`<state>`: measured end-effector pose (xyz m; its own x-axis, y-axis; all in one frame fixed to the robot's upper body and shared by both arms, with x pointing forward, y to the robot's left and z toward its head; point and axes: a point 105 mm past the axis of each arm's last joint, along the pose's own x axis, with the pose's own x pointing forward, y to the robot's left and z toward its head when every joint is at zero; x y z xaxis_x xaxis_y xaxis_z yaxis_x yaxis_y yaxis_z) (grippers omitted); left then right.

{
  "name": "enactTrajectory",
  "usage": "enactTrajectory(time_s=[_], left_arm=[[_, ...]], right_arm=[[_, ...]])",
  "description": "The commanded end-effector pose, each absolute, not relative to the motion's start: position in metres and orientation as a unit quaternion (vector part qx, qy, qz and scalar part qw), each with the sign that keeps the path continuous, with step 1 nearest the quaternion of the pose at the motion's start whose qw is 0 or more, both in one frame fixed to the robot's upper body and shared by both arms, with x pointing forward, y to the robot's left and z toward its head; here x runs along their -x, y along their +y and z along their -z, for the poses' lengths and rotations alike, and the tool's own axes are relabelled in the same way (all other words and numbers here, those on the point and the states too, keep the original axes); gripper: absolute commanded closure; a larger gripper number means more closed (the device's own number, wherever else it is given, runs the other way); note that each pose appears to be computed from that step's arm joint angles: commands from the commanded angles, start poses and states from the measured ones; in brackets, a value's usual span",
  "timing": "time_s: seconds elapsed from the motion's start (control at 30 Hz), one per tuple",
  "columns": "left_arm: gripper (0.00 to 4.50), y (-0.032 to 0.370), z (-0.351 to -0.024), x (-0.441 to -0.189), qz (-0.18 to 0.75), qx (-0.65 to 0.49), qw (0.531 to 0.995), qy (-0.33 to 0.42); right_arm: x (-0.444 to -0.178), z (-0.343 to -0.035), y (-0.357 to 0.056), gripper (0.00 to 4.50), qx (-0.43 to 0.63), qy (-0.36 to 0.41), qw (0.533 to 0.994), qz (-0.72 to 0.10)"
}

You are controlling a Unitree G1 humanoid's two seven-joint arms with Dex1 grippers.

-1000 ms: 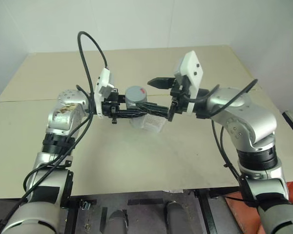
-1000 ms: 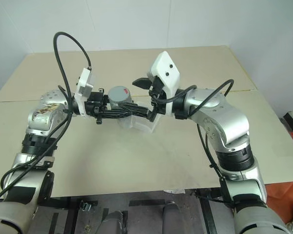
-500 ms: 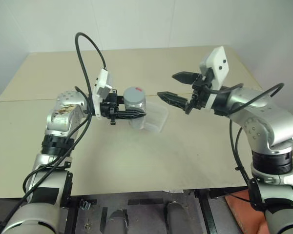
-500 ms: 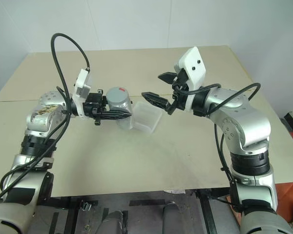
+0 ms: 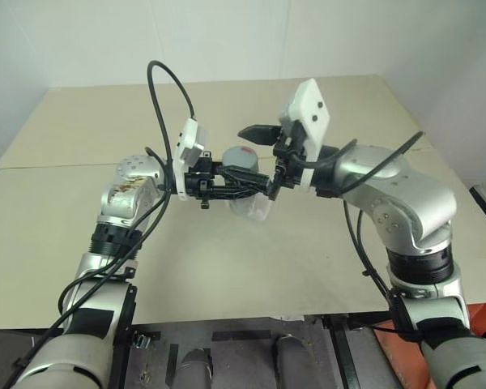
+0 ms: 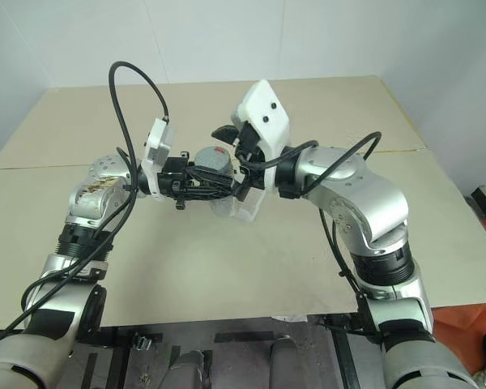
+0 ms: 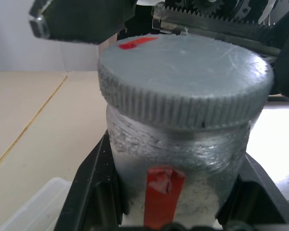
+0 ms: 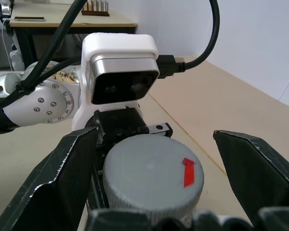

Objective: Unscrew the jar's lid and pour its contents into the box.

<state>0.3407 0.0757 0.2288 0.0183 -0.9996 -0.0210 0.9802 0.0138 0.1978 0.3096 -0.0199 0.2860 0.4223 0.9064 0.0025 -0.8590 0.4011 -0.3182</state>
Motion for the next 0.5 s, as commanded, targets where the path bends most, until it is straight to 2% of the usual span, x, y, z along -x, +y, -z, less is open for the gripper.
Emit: enactTrajectory(time_s=[0.03, 0.5], left_arm=[[2.56, 0.076, -0.244, -0.338, 0.699, -0.098, 0.703, -0.085], [2.56, 0.086, -0.248, -0.339, 0.693, -0.109, 0.707, -0.084]], right_arm=[[-0.31, -0.302, -0.016, 0.05, 0.145, -0.122, 0.83, -0.524], [-0.325, -0.295, -0.036, 0.05, 0.145, -0.104, 0.848, -0.498]])
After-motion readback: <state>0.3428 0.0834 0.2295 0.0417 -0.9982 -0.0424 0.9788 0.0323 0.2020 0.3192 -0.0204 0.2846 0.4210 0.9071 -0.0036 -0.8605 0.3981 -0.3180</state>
